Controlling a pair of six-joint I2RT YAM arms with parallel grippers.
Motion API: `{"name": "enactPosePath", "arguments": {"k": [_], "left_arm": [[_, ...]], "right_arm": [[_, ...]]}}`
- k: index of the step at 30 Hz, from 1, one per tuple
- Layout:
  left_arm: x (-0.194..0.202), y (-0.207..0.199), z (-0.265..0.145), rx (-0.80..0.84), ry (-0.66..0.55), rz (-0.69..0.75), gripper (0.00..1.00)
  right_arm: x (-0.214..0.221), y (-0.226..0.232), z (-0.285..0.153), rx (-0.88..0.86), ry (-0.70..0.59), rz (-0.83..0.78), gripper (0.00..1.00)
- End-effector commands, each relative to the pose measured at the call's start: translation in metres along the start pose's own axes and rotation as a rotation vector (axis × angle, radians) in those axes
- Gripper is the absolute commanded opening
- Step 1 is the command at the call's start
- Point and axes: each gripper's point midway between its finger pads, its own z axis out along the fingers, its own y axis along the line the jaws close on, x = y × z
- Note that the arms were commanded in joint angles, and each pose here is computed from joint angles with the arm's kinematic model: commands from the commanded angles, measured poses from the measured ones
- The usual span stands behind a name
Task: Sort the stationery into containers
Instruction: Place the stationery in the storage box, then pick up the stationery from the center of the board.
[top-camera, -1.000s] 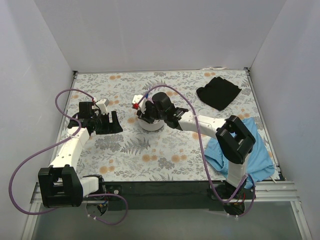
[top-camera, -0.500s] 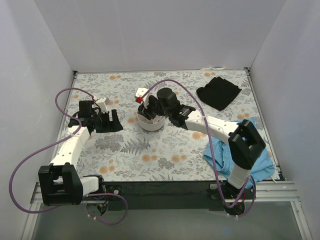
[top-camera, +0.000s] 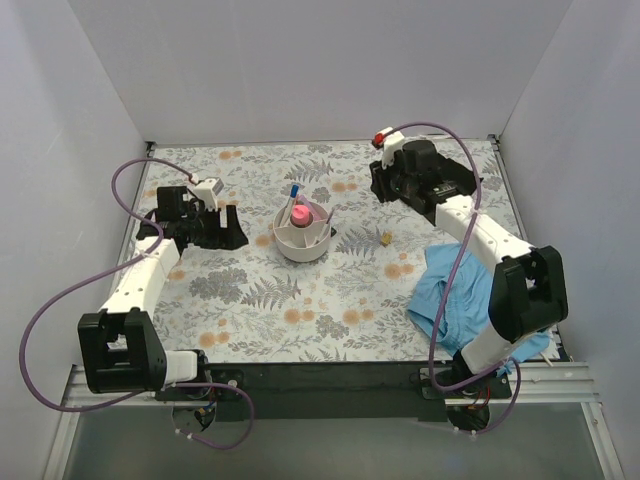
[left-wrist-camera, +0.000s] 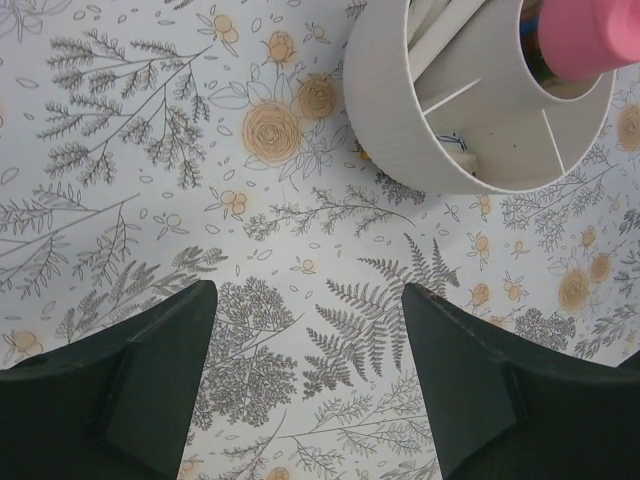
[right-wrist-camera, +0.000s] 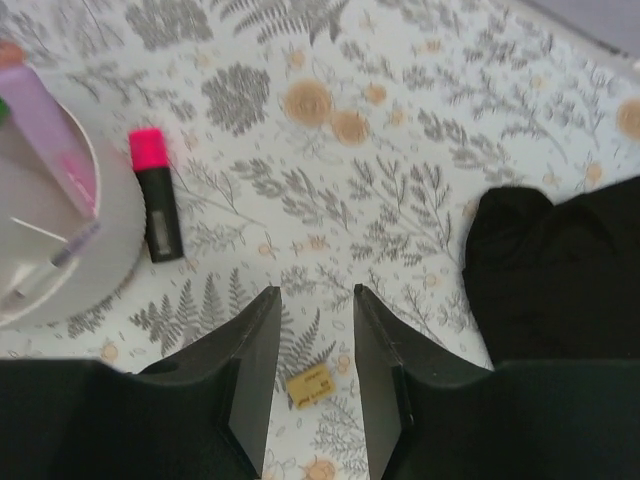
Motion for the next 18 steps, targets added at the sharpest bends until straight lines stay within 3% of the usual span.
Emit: {"name": "enactPosePath", "arguments": {"k": [1,12,18], "left_arm": [[-0.036,0.003,0.001,0.018,-0.066,0.129,0.75],[-0.047,0.021,0.026,-0.017,-0.034,0.06,0.73],[-0.04,0.025,0.029,-0.027,-0.013,0.063,0.73]], "right_arm": [[0.057,0.0,0.005,0.003,0.188,-0.08,0.42],[0.126,-0.011,0.011,0.003,0.441,-0.067,0.33],[0.149,-0.007,0.008,-0.002,0.504,-0.031,0.45]]}}
